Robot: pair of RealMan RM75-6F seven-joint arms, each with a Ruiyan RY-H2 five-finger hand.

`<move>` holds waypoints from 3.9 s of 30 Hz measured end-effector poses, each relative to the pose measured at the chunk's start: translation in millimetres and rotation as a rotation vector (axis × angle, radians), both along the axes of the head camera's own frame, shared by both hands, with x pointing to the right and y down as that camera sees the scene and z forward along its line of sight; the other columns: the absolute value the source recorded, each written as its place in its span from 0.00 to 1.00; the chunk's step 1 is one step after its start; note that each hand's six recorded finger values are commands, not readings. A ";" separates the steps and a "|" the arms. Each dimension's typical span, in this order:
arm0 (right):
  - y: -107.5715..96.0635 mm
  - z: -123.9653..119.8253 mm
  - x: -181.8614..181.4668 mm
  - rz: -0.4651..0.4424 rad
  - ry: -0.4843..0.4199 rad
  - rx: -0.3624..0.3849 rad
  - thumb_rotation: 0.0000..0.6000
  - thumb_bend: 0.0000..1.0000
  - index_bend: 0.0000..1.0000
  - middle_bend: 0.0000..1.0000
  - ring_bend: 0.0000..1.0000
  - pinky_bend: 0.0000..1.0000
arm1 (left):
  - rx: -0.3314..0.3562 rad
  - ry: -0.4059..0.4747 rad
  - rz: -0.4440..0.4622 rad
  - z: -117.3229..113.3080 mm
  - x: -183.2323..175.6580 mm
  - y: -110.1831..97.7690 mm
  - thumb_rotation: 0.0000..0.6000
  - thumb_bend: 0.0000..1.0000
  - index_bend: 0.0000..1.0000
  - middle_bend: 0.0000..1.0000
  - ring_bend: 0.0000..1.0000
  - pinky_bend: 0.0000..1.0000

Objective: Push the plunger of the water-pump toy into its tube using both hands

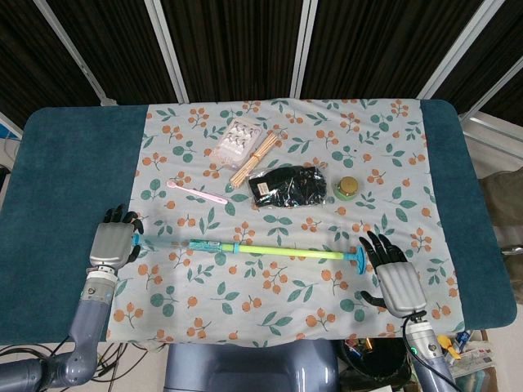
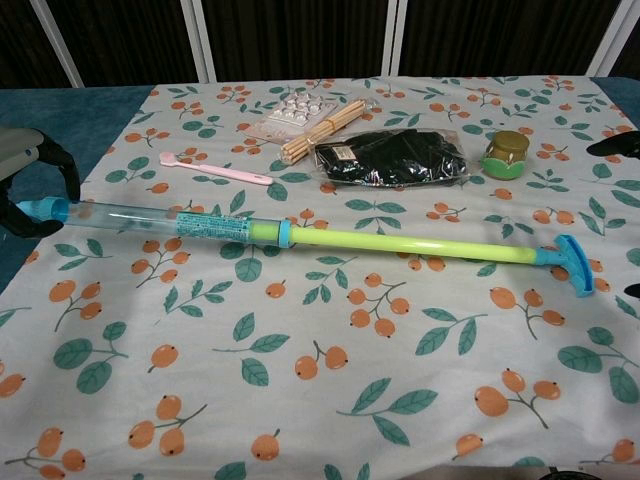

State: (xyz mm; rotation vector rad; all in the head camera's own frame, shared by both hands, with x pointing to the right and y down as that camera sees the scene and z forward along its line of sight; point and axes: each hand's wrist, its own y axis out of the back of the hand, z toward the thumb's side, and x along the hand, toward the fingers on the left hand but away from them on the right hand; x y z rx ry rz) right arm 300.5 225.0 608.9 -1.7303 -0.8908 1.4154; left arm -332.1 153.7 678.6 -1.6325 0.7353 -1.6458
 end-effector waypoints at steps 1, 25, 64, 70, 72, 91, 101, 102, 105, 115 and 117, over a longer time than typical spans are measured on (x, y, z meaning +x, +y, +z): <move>0.2 0.0 0.6 0.000 0.002 0.000 1.00 0.06 0.04 0.00 0.00 0.16 | 0.000 0.000 0.001 -0.1 0.1 0.1 1.00 0.38 0.55 0.24 0.06 0.13; -3.5 4.4 -10.3 -0.006 -0.009 -0.019 1.00 0.08 0.09 0.02 0.00 0.16 | 0.006 0.016 -0.016 -7.0 7.8 6.9 1.00 0.38 0.56 0.24 0.06 0.13; -39.7 82.0 -40.7 0.012 0.127 -0.083 1.00 0.21 0.46 0.35 0.12 0.16 | 0.012 0.014 0.010 -12.9 15.2 5.6 1.00 0.38 0.57 0.24 0.06 0.13; -39.4 87.3 -39.3 0.017 0.138 -0.090 1.00 0.22 0.48 0.35 0.12 0.16 | 0.012 0.014 0.007 -12.6 13.5 5.0 1.00 0.38 0.57 0.24 0.06 0.13; -39.8 88.8 -39.3 0.020 0.141 -0.093 1.00 0.23 0.48 0.35 0.12 0.16 | 0.010 0.015 0.007 -12.3 13.3 5.6 1.00 0.38 0.57 0.24 0.06 0.13; -38.7 94.4 -40.3 0.017 0.141 -0.099 1.00 0.41 0.61 0.47 0.16 0.16 | 0.009 0.016 0.011 -12.3 14.1 6.4 1.00 0.38 0.57 0.24 0.06 0.13; -43.3 90.2 -48.1 -0.002 0.131 -0.077 1.00 0.49 0.70 0.55 0.21 0.17 | 0.011 0.027 0.014 -15.5 16.8 6.4 1.00 0.38 0.57 0.24 0.06 0.13; -43.8 89.9 -48.9 -0.003 0.131 -0.076 1.00 0.49 0.71 0.56 0.21 0.17 | 0.012 0.029 0.014 -16.2 17.3 6.4 1.00 0.38 0.57 0.24 0.06 0.13; -44.4 89.3 -51.5 -0.006 0.128 -0.075 1.00 0.50 0.72 0.56 0.21 0.17 | 0.012 0.032 0.014 -17.3 18.0 6.3 1.00 0.38 0.57 0.24 0.06 0.13; -43.6 87.6 -67.3 -0.031 0.113 -0.071 1.00 0.50 0.74 0.58 0.22 0.17 | 0.011 0.046 0.014 -19.0 22.6 6.6 1.00 0.38 0.57 0.24 0.06 0.13; -43.8 87.0 -71.1 -0.038 0.109 -0.067 1.00 0.50 0.74 0.58 0.22 0.17 | 0.009 0.048 0.014 -18.8 23.5 7.0 1.00 0.38 0.57 0.24 0.06 0.13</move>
